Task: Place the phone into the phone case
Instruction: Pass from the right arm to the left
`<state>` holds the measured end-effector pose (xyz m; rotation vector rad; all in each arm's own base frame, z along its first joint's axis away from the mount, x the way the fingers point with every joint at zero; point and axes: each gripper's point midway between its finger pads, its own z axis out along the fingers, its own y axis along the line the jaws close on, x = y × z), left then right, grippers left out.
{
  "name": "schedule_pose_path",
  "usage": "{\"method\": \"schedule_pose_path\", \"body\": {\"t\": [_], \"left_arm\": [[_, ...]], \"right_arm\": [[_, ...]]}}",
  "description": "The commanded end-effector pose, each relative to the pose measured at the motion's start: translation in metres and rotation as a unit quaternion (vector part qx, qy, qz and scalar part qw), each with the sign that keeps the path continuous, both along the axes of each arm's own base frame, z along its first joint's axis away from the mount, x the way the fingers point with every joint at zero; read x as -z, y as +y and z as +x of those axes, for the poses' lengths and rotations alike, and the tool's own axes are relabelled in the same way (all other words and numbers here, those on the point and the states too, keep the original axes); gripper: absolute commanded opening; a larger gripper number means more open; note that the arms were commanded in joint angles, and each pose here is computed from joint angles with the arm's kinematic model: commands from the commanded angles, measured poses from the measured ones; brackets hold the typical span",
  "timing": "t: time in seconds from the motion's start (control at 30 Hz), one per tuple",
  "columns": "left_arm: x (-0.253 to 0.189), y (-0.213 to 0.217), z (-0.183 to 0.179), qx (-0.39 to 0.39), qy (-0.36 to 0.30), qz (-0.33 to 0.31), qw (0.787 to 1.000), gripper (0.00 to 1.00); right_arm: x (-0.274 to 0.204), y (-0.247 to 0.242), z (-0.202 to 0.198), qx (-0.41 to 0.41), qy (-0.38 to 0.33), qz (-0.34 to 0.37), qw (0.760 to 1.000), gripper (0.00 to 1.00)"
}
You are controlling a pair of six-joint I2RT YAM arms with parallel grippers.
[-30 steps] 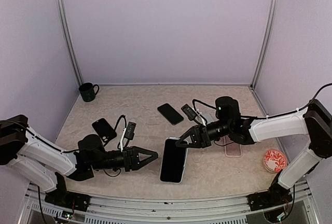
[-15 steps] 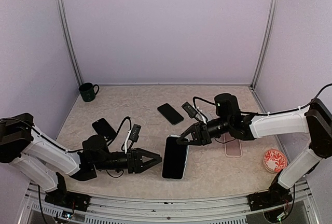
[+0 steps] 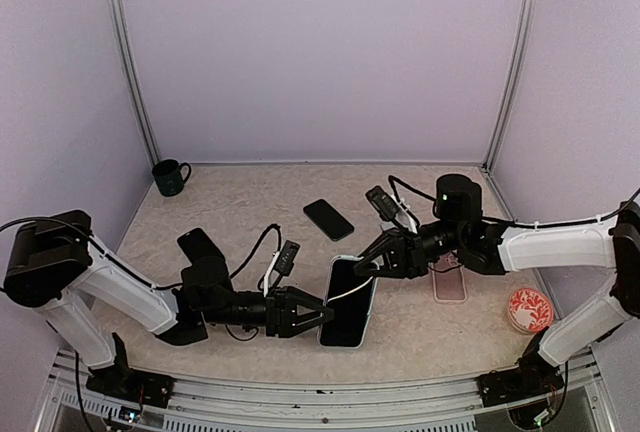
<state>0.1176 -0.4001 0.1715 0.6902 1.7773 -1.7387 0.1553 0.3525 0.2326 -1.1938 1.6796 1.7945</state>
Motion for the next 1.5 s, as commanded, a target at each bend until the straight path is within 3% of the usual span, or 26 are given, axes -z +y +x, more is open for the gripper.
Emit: {"method": "schedule_pose_path", "body": {"t": [0.0, 0.17, 0.5, 0.63, 0.7, 0.9, 1.0, 1.17, 1.47], "left_arm": [[-0.018, -0.012, -0.01, 0.033, -0.017, -0.028, 0.999, 0.59], [-0.023, -0.019, -0.017, 0.06, -0.016, -0.04, 0.997, 0.55], [-0.02, -0.028, -0.025, 0.089, 0.002, -0.042, 0.995, 0.16], [-0.018, -0.027, -0.023, 0.084, 0.005, -0.039, 0.996, 0.08], [-0.015, -0.027, -0.022, 0.08, 0.006, -0.034, 0.996, 0.05], [-0.003, -0.029, -0.016, 0.062, 0.005, 0.008, 0.998, 0.0], [0.006, -0.029, -0.013, 0.056, -0.006, 0.044, 0.997, 0.0], [0.012, -0.022, -0.014, 0.055, -0.034, 0.088, 0.994, 0.0], [0.011, -0.016, -0.024, 0.08, -0.072, 0.141, 0.984, 0.0]], "right_arm": [[-0.03, -0.009, -0.021, -0.04, -0.036, 0.054, 0.997, 0.0], [-0.03, -0.011, -0.026, -0.051, -0.039, 0.059, 0.996, 0.0], [-0.024, -0.007, -0.023, -0.055, -0.035, 0.053, 0.996, 0.0], [-0.024, -0.008, -0.023, -0.054, -0.039, 0.048, 0.997, 0.02], [-0.023, -0.008, -0.023, -0.053, -0.037, 0.043, 0.997, 0.07], [-0.018, -0.007, -0.019, -0.042, -0.044, 0.015, 0.998, 0.48], [-0.015, -0.005, -0.012, -0.025, -0.061, -0.011, 0.998, 0.61], [-0.004, -0.004, -0.002, -0.003, -0.07, -0.058, 0.996, 0.71], [0.028, 0.005, -0.003, -0.013, -0.066, -0.127, 0.99, 0.72]]}}
